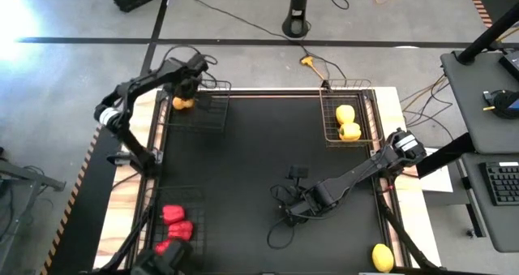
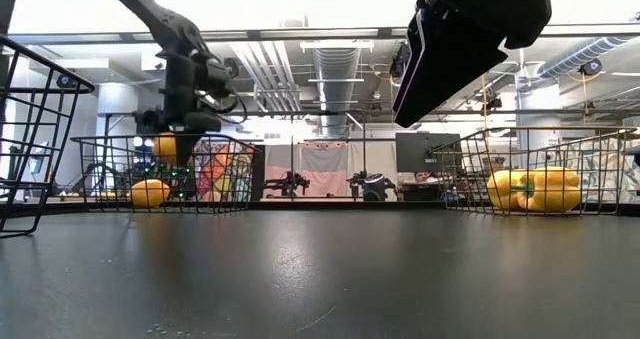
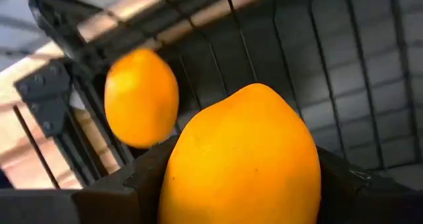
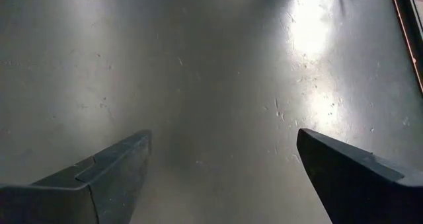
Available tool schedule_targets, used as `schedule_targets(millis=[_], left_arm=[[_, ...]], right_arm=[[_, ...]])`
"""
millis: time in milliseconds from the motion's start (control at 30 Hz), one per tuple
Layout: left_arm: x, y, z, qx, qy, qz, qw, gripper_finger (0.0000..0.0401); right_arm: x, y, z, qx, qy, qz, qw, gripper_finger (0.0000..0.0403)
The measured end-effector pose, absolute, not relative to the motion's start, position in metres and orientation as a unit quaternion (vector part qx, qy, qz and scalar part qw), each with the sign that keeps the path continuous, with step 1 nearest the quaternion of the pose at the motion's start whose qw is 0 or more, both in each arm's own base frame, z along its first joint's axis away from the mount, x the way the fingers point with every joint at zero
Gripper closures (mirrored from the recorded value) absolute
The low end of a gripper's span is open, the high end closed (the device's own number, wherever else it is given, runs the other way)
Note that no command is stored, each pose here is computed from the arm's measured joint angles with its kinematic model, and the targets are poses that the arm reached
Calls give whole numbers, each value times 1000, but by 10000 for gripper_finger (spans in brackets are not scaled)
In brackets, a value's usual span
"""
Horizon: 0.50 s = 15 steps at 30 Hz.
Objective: Sort produce into baskets
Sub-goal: Put the top yellow lemon to the top black wire basket
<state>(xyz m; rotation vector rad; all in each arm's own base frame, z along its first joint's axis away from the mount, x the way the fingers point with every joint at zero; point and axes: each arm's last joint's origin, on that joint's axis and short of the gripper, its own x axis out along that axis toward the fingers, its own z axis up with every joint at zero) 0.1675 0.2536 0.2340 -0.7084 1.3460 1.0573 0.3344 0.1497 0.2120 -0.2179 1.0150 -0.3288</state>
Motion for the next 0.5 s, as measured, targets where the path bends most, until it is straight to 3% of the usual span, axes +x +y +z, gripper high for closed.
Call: schedule_targets(millis=[267, 500], left_arm=[[158, 293, 244, -371, 539, 429, 622, 165], [147, 307, 211, -432, 555, 409, 582, 165]], right_arm=[[334, 149, 211, -94, 484, -163, 854, 37], [331, 148, 206, -85, 488, -173, 852, 37]])
